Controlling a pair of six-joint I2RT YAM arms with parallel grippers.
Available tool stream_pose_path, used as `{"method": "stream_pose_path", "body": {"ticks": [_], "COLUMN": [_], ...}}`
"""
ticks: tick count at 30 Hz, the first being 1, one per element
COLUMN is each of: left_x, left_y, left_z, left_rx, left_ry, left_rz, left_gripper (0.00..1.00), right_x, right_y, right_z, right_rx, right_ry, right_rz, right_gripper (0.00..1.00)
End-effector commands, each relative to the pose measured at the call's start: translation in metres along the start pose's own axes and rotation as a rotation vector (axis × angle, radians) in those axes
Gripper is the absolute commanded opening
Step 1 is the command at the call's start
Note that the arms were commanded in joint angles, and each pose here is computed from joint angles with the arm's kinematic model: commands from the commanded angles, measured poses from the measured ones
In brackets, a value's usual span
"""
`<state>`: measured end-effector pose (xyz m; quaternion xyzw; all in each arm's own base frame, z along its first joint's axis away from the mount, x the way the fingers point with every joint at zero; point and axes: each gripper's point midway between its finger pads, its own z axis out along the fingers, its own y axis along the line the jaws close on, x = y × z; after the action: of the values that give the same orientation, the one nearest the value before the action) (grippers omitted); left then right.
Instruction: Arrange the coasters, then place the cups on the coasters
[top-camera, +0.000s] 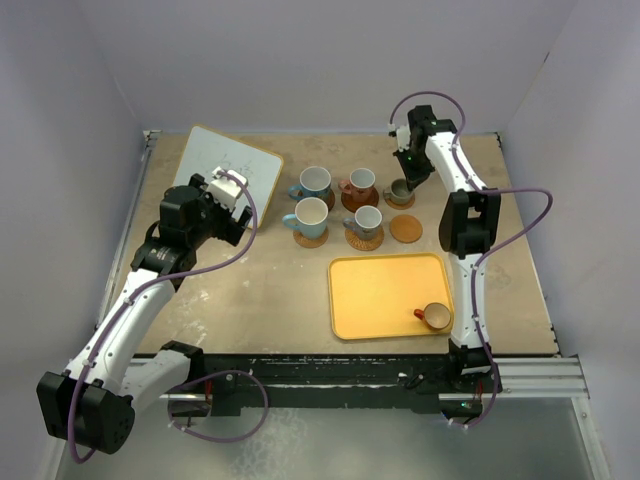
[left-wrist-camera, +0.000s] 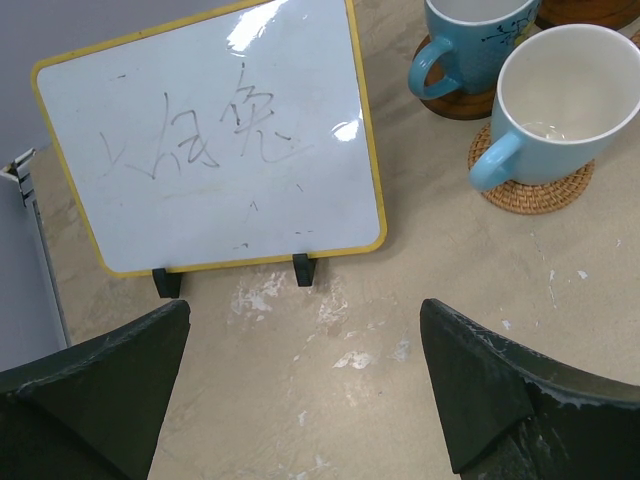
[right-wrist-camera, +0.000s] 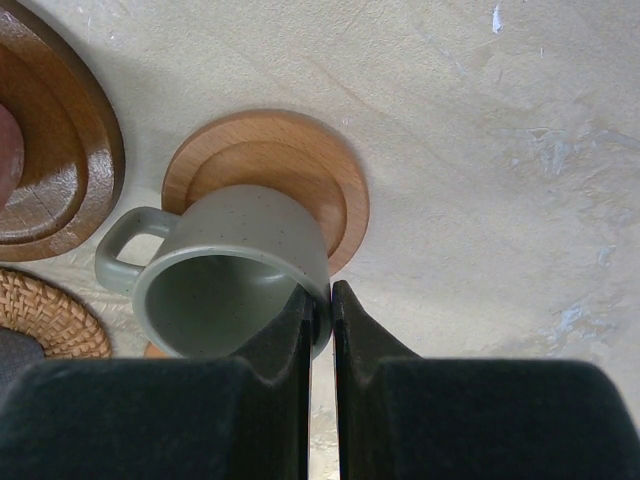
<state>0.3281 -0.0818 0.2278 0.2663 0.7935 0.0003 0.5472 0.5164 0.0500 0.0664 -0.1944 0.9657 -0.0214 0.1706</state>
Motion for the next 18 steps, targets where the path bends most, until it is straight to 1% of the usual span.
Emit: {"method": "stream_pose_path", "body": {"ticks": [1,6,12,18], "left_x": [-0.0108,-0.0104,-0.0102,-0.0101], "left_y": [0.0052,0.0053,0.0054,0.0052], "left_z": [-0.0032,-0.0035,-0.0040,-0.0043], "left_rx": [-0.012,-0.013,-0.012,-0.010], "left_ry": [-0.048,-0.048,-0.048,-0.048], "left_rz": [0.011,0.011,0.010,0.009], "left_gripper": [0.94,0.93,0.93,0.93], "right_x": [-0.0073,-0.0061,-0.0077,-0.0090], "right_y": [-0.0039,-0.0053,-0.0083,-0.0095], "right_z": [-0.0089,-0.0078,-0.0101,-0.0119], "right_rx": [0.013,0.021,0.034,0.041], "right_ry": [-0.023,-0.018,-0.025,-0.029], "right_rz": [0.014,0.012,0.017,0.013], "right_gripper": [0.09,0.13,0.23,0.30]}}
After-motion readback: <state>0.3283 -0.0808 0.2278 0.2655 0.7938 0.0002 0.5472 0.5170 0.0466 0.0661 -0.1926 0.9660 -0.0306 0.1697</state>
